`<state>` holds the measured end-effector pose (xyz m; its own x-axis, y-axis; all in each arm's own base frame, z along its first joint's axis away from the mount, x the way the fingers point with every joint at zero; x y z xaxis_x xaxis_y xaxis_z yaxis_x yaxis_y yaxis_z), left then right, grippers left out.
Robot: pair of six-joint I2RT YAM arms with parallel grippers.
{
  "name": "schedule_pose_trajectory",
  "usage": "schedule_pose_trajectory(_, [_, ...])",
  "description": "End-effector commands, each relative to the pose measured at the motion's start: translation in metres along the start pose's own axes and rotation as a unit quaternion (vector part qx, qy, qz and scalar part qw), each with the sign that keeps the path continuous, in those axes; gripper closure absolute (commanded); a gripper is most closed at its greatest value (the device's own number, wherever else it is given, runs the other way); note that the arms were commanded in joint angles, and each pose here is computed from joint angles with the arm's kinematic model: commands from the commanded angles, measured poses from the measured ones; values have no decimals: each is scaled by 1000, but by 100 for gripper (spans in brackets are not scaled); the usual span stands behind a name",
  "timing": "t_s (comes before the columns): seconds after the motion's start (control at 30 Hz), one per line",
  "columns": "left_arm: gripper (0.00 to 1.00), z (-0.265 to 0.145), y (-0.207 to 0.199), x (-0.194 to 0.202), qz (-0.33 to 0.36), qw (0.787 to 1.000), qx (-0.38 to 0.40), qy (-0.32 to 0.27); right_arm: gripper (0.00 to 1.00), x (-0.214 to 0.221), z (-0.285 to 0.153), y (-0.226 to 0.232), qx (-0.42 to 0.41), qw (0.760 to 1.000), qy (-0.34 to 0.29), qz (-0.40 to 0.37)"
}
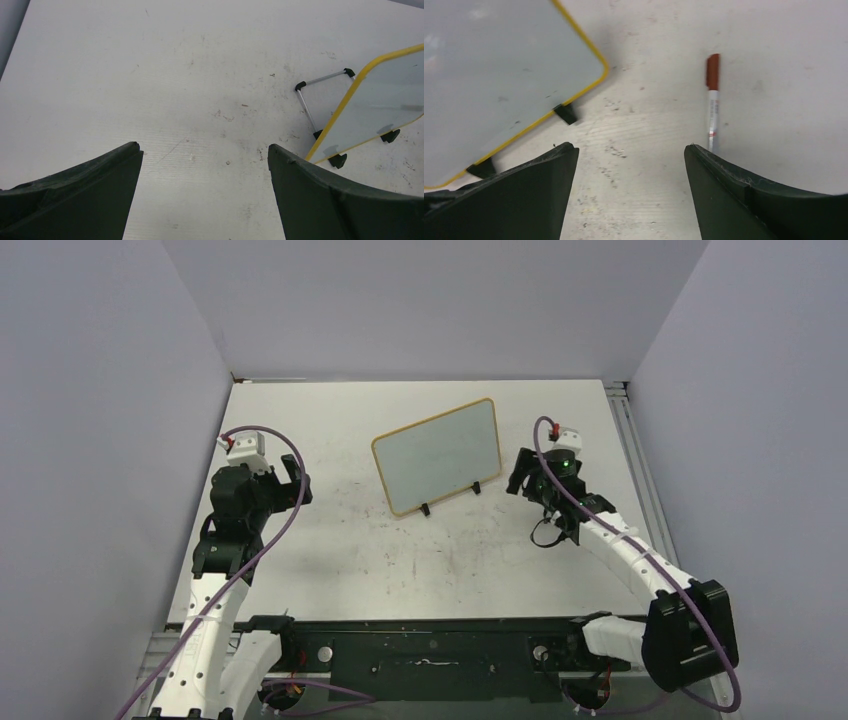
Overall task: Write a sentence on the whiteboard
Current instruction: Open the whiteboard marker at the center of the board.
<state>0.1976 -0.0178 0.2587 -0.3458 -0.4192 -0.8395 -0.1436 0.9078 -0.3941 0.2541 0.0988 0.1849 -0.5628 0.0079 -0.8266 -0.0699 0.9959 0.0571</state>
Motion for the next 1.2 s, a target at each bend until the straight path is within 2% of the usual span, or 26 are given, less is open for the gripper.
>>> schedule_pose_trajectory(0.0, [4, -4, -8, -13, -2, 1000, 20, -23, 22, 5, -1, -38, 28, 998, 33, 49])
schedule_pose_trajectory(0.23, [4, -6, -9, -14, -3, 999, 24, -26, 31, 15, 15, -71, 72, 992, 77, 69])
schedule_pose_trajectory(0.53, [4, -7, -9, -13, -3, 999, 28, -27, 39, 29, 35, -78, 88, 986, 130, 54])
schedule_pose_trajectory(0.87, [4, -8, -9, -13, -4, 999, 28, -28, 49, 38, 46, -80, 99, 982, 155, 46])
schedule_pose_trajectory(1.17, [4, -6, -9, -13, -4, 999, 27, -25, 53, 40, 52, -82, 108, 980, 163, 39])
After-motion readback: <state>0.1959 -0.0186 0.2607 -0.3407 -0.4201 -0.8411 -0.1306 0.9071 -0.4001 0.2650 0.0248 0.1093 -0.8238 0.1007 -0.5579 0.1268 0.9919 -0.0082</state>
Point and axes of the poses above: each gripper's point midway between its finger pads, its own z axis out along the fingers, its own y axis along the line the jaws close on, x = y × z, the point moved 10 cm from there along -z, back along the fingers, and after that the axes turned 11 degrees about -z, right-handed, at the moved point
